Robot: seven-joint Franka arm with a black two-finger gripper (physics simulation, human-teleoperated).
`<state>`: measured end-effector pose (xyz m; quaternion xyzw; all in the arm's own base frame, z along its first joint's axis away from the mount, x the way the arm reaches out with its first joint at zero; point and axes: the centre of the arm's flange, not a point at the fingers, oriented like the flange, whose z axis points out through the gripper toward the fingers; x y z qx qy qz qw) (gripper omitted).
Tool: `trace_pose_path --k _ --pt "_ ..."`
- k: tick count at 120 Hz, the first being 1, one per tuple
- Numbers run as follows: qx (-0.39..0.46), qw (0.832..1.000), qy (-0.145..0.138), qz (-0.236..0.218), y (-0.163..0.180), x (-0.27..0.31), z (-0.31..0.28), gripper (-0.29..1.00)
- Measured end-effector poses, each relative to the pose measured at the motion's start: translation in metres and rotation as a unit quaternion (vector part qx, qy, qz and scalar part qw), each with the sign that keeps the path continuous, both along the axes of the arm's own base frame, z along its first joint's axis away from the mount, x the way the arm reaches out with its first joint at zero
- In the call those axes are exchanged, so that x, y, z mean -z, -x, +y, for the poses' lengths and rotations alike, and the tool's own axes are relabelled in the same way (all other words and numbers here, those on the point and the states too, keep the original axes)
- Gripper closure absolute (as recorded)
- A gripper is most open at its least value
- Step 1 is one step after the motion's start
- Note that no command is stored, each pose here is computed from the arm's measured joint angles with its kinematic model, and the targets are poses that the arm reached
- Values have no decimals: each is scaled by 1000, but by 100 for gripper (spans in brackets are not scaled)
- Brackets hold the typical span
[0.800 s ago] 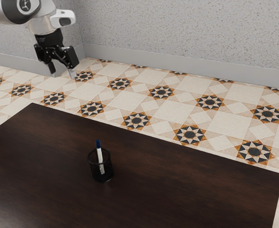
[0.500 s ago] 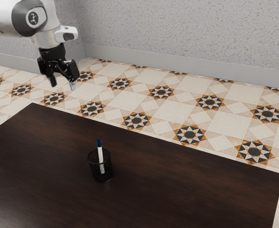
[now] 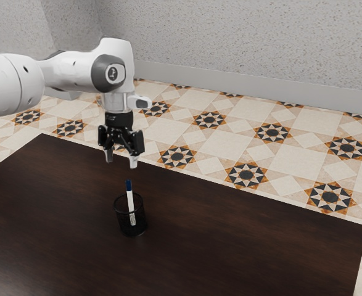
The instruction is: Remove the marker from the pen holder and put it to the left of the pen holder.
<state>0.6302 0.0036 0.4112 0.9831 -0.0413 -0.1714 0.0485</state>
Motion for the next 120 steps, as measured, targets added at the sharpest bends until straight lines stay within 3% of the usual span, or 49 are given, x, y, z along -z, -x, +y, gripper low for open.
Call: trace_pose_path --k 42,74,100,120 --pt "-9 999 3 48 -14 62 -4 0" --pt "-23 998 2 59 -14 75 -5 1" --pt "-26 998 -2 64 -14 80 -12 49" --pt "-32 997 -6 66 -14 80 -16 67"
